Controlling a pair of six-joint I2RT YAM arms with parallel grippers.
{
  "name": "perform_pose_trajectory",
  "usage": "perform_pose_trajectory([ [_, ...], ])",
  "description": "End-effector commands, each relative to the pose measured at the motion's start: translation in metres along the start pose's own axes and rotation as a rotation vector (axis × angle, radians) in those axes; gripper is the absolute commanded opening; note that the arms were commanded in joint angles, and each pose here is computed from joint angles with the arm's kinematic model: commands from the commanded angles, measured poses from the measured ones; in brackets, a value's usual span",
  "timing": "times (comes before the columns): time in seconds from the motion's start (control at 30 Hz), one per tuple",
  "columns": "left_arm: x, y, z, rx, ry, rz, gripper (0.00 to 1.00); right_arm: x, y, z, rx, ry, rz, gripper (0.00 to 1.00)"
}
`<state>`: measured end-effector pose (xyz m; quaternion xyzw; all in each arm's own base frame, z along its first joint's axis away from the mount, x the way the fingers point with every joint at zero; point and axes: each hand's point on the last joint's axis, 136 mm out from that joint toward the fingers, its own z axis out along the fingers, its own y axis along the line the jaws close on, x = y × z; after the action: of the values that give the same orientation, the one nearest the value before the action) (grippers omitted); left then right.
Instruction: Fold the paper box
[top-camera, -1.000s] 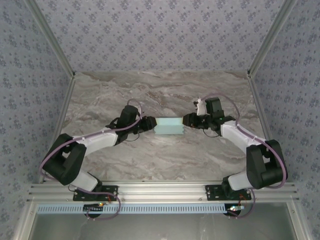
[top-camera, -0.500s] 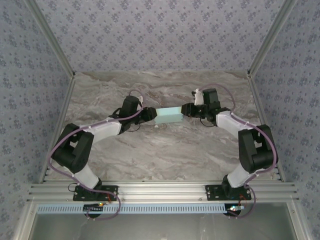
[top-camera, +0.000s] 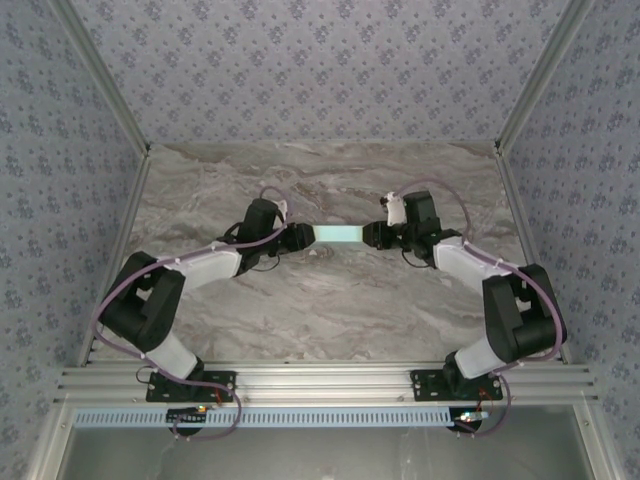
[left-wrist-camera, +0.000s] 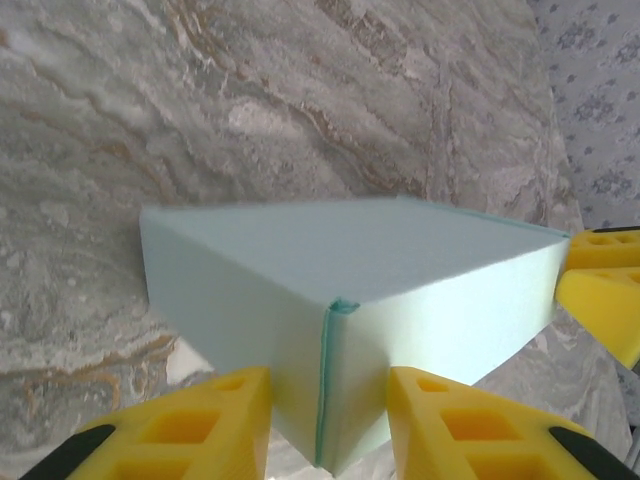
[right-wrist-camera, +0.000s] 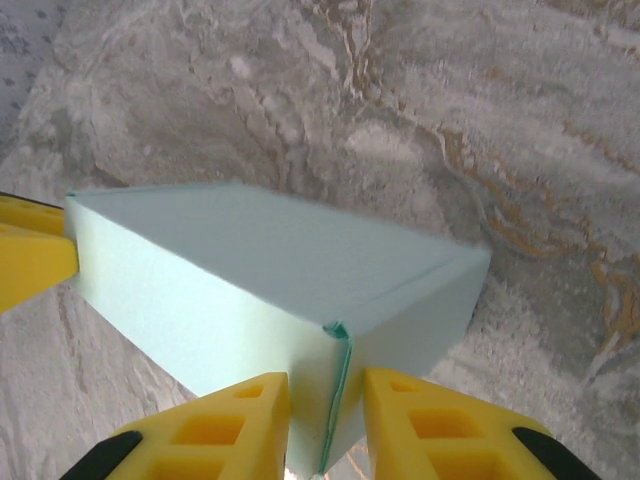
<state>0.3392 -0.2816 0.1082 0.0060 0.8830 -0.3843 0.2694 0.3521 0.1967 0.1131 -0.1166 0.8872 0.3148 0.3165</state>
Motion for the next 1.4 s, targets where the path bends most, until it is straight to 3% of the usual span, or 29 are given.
perform_pose_trajectory([
  [0.0,0.032,0.007,-0.001,-0.031,0.083,0.02,0.36,0.038,-0.002,0.005,0.035,0.1,-0.015,0.28],
  [0.23,0.044,0.029,0.007,-0.117,0.099,0.042,0.36,0.059,-0.013,0.012,0.103,0.153,-0.019,0.29],
  [0.33,0.045,0.036,0.008,-0.149,0.109,0.063,0.38,0.064,-0.021,0.011,0.147,0.2,-0.026,0.34],
  [0.5,0.044,0.039,-0.002,-0.194,0.113,0.101,0.51,0.061,-0.026,-0.005,0.224,0.233,-0.061,0.45],
  [0.63,0.029,0.032,-0.022,-0.218,0.059,0.171,0.61,0.031,-0.021,-0.036,0.31,0.165,-0.142,0.52],
  [0.7,0.017,0.026,-0.035,-0.24,0.013,0.221,0.65,0.014,-0.017,-0.053,0.361,0.123,-0.194,0.55],
  [0.8,-0.006,0.021,-0.062,-0.306,-0.079,0.313,0.7,-0.014,-0.015,-0.081,0.462,0.036,-0.256,0.71],
  [1.1,-0.069,0.036,-0.166,-0.596,-0.468,0.478,0.91,-0.07,-0.029,-0.164,0.793,-0.227,-0.376,0.99],
  [1.2,-0.079,0.052,-0.196,-0.665,-0.576,0.45,0.99,-0.075,-0.042,-0.185,0.871,-0.293,-0.334,0.99],
  [1.37,-0.084,0.095,-0.227,-0.799,-0.693,0.344,0.99,-0.062,-0.076,-0.189,0.947,-0.346,-0.2,0.99],
])
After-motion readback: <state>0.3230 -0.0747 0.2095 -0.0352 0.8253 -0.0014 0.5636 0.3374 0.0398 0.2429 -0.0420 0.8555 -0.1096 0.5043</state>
